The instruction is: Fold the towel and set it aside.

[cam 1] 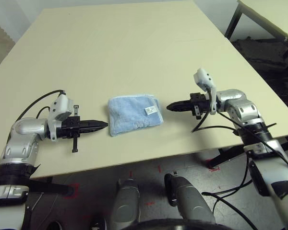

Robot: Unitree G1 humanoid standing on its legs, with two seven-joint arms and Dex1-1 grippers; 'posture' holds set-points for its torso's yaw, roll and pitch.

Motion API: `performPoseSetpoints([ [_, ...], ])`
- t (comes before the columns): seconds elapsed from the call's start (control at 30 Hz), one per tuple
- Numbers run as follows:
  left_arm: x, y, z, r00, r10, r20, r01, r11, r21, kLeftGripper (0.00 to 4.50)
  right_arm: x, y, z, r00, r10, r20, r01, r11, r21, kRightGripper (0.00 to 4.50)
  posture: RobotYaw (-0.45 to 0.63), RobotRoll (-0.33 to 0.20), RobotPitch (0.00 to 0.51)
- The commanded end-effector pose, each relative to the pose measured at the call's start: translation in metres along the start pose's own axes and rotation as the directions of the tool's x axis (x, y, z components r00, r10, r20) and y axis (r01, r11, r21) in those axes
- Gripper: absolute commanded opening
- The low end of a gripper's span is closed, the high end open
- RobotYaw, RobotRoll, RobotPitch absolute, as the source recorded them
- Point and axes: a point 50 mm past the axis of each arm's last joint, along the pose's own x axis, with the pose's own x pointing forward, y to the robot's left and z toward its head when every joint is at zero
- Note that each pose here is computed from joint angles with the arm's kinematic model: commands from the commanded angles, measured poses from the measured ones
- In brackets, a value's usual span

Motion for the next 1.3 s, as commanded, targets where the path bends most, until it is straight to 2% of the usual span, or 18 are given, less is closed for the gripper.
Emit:
performPoseSetpoints([
  [0.03,0.021,0.01,0.021,0.984,0.059,0.17,-0.05,0.997,-0.059,0.04,0.021,0.003,0.008,0.999,0.031,0.044,-0.03,0.999,-0.01,0.0,0.05,0.0,0.161],
  [0.37,0.06,0.011,0.003,0.993,0.029,0.111,-0.023,0.998,-0.059,0.04,0.074,-0.007,-0.017,0.995,-0.029,0.095,0.021,0.996,0.085,0.0,0.05,0.0,0.167],
  [0.5,0.067,0.007,-0.013,0.999,-0.009,0.036,0.01,0.999,-0.036,0.04,0.079,-0.01,-0.034,0.998,-0.045,0.043,0.041,0.995,0.089,0.0,0.05,0.0,0.165],
  [0.7,0.051,0.007,-0.028,0.999,0.01,-0.034,-0.011,1.0,-0.029,0.04,0.058,-0.014,-0.054,0.996,-0.076,-0.037,0.079,0.992,0.096,0.0,0.05,0.0,0.165],
  [0.93,0.017,0.014,-0.03,0.994,0.084,-0.073,-0.087,0.996,-0.032,0.04,0.004,-0.021,-0.066,0.977,-0.179,-0.117,0.191,0.977,0.096,0.0,0.05,0.0,0.157],
  [1.1,0.001,0.017,-0.024,0.991,0.11,-0.076,-0.112,0.993,-0.023,0.04,-0.02,-0.028,-0.048,0.971,-0.221,-0.096,0.228,0.971,0.075,0.0,0.06,0.0,0.158],
  [1.17,-0.004,0.02,-0.017,0.99,0.121,-0.067,-0.122,0.992,-0.014,0.04,-0.025,-0.031,-0.035,0.972,-0.22,-0.081,0.224,0.974,0.043,0.0,0.06,0.0,0.157],
  [1.3,0.001,0.027,-0.002,0.992,0.128,-0.026,-0.127,0.992,0.016,0.04,-0.017,-0.034,-0.009,0.981,-0.194,-0.026,0.194,0.981,-0.011,0.0,0.05,0.0,0.153],
])
